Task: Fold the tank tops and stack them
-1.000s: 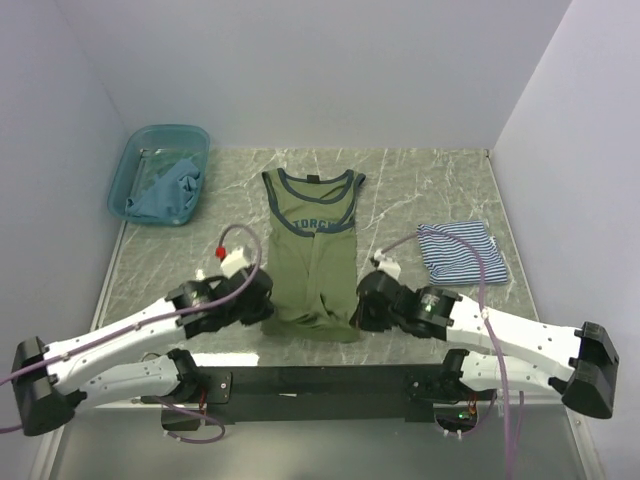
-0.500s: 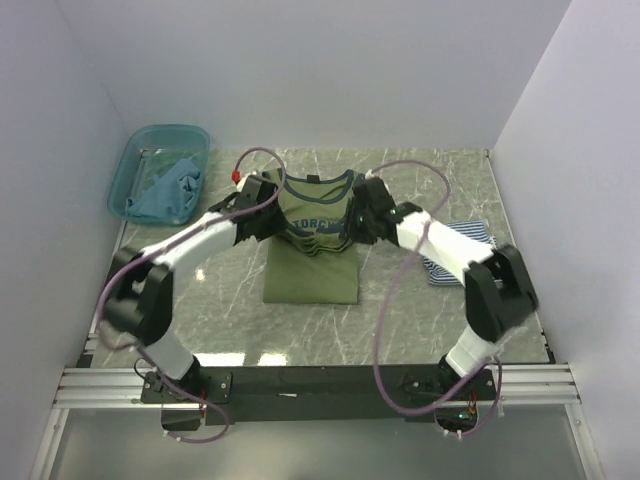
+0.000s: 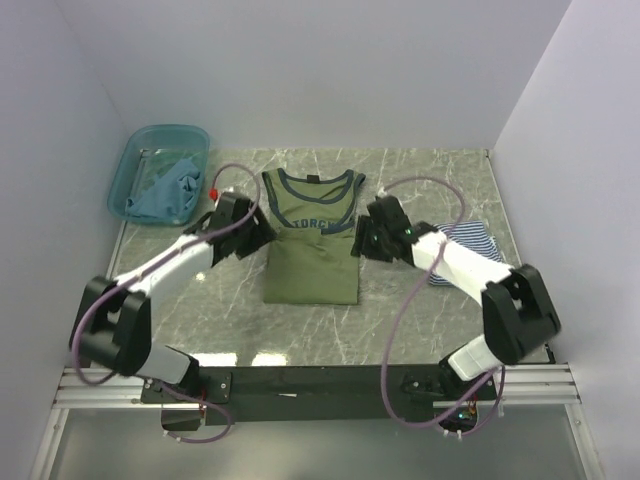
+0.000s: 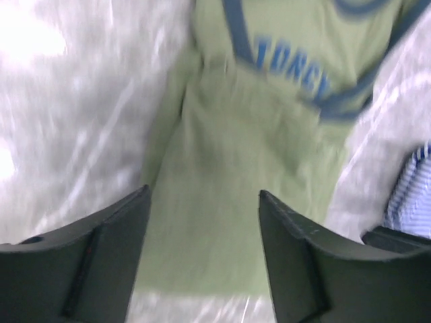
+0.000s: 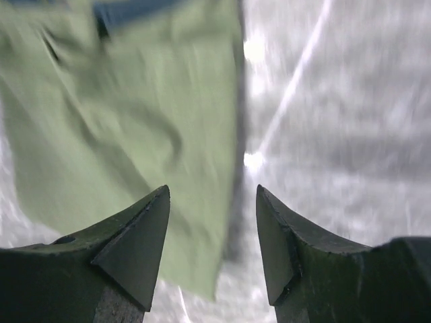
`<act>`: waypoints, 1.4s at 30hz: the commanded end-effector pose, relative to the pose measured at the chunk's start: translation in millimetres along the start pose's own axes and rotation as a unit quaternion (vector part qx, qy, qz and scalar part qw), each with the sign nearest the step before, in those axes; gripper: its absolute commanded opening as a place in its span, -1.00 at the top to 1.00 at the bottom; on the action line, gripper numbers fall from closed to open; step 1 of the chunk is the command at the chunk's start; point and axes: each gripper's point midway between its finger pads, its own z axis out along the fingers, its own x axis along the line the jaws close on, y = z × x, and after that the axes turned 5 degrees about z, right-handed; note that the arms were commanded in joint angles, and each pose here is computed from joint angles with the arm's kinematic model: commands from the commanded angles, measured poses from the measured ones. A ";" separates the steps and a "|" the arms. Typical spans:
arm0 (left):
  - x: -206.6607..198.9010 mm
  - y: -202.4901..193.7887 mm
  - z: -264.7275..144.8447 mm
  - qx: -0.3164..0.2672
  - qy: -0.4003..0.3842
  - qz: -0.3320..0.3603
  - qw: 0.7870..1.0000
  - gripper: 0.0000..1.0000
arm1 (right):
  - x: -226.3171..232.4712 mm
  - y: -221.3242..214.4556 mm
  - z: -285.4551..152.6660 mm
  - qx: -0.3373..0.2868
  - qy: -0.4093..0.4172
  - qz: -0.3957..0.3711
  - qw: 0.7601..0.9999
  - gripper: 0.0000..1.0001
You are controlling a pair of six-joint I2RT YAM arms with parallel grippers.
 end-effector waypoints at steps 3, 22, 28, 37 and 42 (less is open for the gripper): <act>-5.5 -52.3 -21.7 0.044 -0.057 -0.002 0.997 -0.24 | -6.6 -13.2 -8.9 -0.026 0.018 0.018 0.999 -0.22; 32.4 -131.1 1.9 0.105 0.067 0.016 0.992 0.99 | 5.8 39.0 76.4 -0.014 -0.001 -0.005 1.000 -0.04; 44.7 -143.8 1.7 0.120 0.080 0.019 0.989 0.99 | 1.5 30.7 83.2 -0.002 -0.006 0.000 1.000 0.10; 52.9 -147.3 -0.4 0.123 0.090 0.027 0.988 0.99 | 5.7 35.9 87.3 0.002 -0.008 -0.009 1.000 0.32; 55.9 -149.5 -1.2 0.127 0.094 0.030 0.987 0.99 | 3.1 34.8 89.1 0.001 -0.009 -0.007 1.000 0.20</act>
